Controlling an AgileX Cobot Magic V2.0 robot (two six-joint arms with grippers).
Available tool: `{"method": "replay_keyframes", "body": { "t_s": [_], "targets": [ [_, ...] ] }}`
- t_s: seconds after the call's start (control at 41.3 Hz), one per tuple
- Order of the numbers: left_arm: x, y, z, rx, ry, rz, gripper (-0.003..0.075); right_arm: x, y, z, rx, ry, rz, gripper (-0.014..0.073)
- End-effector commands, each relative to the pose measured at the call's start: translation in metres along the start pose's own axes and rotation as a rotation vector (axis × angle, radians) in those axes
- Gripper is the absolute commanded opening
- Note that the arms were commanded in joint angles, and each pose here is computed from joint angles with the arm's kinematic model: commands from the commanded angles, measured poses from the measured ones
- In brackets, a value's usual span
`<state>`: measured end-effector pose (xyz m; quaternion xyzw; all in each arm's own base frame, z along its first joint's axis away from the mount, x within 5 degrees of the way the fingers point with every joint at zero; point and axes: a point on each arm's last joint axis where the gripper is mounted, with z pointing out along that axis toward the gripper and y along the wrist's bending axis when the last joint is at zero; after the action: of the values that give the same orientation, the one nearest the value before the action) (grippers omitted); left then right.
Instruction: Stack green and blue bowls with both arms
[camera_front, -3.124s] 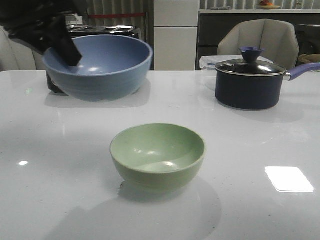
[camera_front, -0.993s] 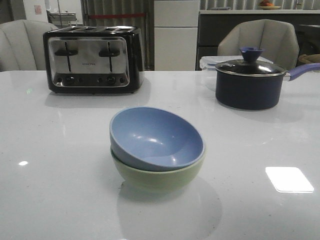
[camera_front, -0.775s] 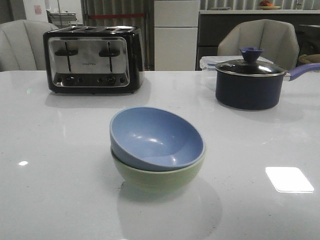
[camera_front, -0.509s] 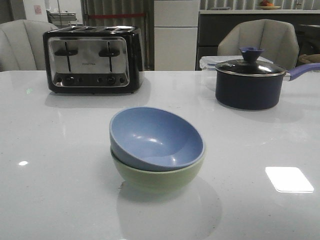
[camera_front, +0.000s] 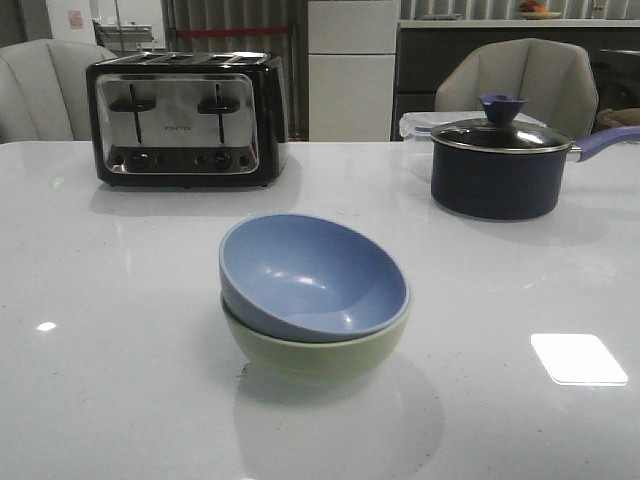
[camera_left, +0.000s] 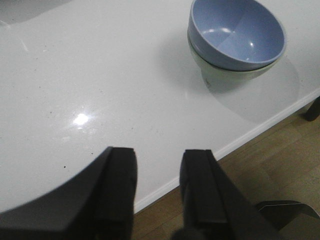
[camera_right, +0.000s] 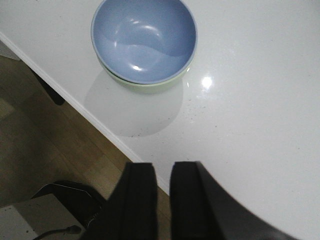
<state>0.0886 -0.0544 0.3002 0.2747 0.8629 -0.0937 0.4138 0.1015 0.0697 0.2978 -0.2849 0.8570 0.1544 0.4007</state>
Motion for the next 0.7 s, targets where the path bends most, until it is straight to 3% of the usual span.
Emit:
{"method": "replay_keyframes", "body": {
  "t_s": [0.0, 0.097, 0.678],
  "targets": [
    [-0.0124, 0.0006, -0.0054, -0.003, -0.092, -0.008, 0.0169, -0.0125, -0.0009, -0.0064, 0.016, -0.09, 0.0, 0.0119],
    [-0.0124, 0.0006, -0.0054, -0.003, -0.092, -0.008, 0.0088, -0.0125, -0.0009, -0.0064, 0.016, -0.09, 0.0, 0.0051],
    [-0.0125, 0.0006, -0.0054, -0.003, -0.092, -0.008, 0.0093, -0.0118, -0.0007, -0.0063, 0.014, -0.082, -0.001, 0.0053]
  ]
}}
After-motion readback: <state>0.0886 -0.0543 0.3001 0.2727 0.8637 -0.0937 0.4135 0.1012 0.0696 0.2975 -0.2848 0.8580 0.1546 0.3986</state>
